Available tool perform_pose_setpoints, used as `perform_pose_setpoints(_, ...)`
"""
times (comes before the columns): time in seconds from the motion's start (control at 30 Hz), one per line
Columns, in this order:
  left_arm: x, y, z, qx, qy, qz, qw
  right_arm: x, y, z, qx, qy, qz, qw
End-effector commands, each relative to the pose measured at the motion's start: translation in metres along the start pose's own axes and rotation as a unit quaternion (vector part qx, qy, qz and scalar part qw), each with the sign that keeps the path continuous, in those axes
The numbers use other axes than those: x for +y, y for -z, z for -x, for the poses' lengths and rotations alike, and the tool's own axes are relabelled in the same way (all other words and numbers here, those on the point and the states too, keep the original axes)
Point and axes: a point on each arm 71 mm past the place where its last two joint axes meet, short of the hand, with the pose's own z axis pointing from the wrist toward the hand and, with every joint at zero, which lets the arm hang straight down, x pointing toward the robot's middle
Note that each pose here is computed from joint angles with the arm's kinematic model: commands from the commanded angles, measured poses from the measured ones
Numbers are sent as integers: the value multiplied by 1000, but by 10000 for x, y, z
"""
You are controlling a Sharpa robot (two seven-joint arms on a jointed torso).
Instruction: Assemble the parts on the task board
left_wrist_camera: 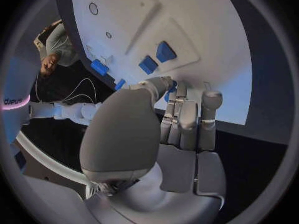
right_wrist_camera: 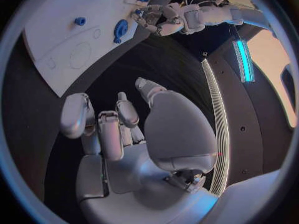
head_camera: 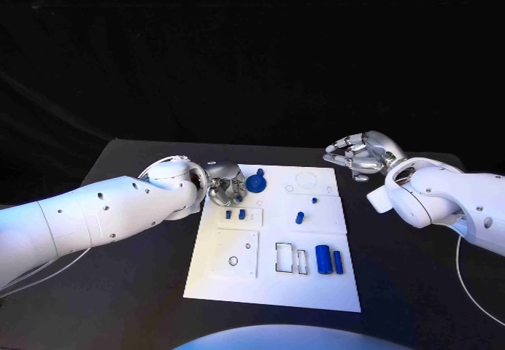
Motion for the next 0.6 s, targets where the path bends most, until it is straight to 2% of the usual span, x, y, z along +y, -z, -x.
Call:
perform_pose_setpoints(0.03, -9, -1, 1, -1, 3, 1, 1000, 4, 1, -10, 6, 3, 4, 1000)
perform_pose_setpoints(0.4, 9, 9, 4, -2, 4, 4, 1000, -3, 0, -7, 5, 4, 4, 1000)
perform_pose_setpoints(0.6, 63, 29, 11, -4, 4, 13, 1000, -12, 2, 4, 4, 5, 3, 1000)
